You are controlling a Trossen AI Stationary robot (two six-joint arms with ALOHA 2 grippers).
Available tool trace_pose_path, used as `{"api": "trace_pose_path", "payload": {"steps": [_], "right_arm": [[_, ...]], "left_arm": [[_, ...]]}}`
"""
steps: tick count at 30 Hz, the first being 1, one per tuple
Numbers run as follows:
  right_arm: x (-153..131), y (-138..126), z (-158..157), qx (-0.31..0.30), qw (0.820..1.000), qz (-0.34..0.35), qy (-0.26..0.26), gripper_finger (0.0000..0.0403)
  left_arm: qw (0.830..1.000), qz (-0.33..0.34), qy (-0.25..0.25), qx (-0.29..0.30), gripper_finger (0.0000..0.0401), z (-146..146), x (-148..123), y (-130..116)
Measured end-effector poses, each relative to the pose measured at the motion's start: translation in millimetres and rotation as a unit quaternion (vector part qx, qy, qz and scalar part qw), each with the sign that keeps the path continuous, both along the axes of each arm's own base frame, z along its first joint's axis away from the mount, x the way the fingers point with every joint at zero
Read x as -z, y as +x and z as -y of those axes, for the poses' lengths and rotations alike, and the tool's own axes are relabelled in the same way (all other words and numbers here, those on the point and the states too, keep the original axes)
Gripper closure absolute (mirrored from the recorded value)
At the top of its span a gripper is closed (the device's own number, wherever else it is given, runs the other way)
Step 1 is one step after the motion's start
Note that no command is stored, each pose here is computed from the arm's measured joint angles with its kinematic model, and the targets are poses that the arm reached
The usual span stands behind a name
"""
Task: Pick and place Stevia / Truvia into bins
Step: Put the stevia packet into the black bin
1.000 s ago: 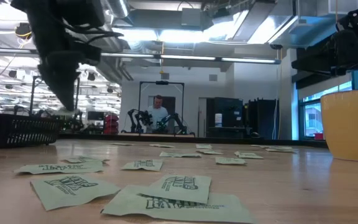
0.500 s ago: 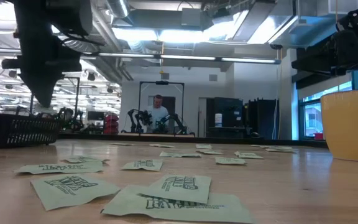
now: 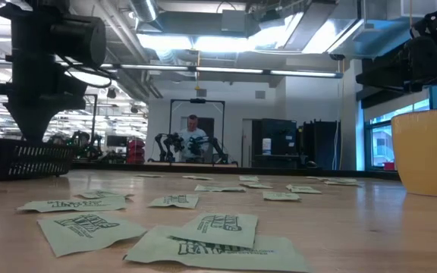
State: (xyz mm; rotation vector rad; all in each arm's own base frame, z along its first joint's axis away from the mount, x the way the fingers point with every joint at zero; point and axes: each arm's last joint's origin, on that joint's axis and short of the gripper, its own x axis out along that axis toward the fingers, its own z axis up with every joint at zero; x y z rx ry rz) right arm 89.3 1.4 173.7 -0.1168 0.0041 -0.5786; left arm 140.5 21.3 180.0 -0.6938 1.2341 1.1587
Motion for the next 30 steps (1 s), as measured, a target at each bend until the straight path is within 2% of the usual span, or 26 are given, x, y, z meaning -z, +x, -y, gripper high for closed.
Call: {"api": "trace_pose_path", "payload": {"steps": [8, 15, 18, 20, 23, 27, 30], "right_arm": [[-0.1, 0.0, 0.0, 0.000, 1.000, 0.000, 0.000, 0.0313], [0.0, 0.0, 0.0, 0.000, 1.000, 0.000, 0.000, 0.0313], [0.0, 0.0, 0.0, 0.000, 1.000, 0.000, 0.000, 0.0313], [0.0, 0.0, 0.0, 0.000, 1.000, 0.000, 0.001, 0.0313], [0.1, 0.0, 0.0, 0.000, 1.000, 0.000, 0.000, 0.0313], [0.0, 0.0, 0.0, 0.000, 1.000, 0.001, 0.001, 0.0313], [0.1, 0.0, 0.0, 0.000, 1.000, 0.001, 0.001, 0.0313]], "left_arm": [[1.000, 0.000, 0.000, 0.001, 0.0366, 0.1, 0.0, 0.0], [0.999, 0.002, 0.038, 0.038, 0.0339, -2.6, -9.9, 5.5], [0.995, 0.027, 0.047, 0.081, 0.0336, -3.0, -20.2, 15.3], [0.987, 0.065, 0.053, 0.137, 0.0336, -1.2, -26.0, 27.0], [0.953, 0.145, 0.064, 0.256, 0.0337, 4.0, -33.1, 49.2], [0.880, 0.236, 0.098, 0.401, 0.0335, 17.0, -44.9, 74.2], [0.826, 0.254, 0.112, 0.491, 0.0333, 30.0, -46.8, 84.6]]}}
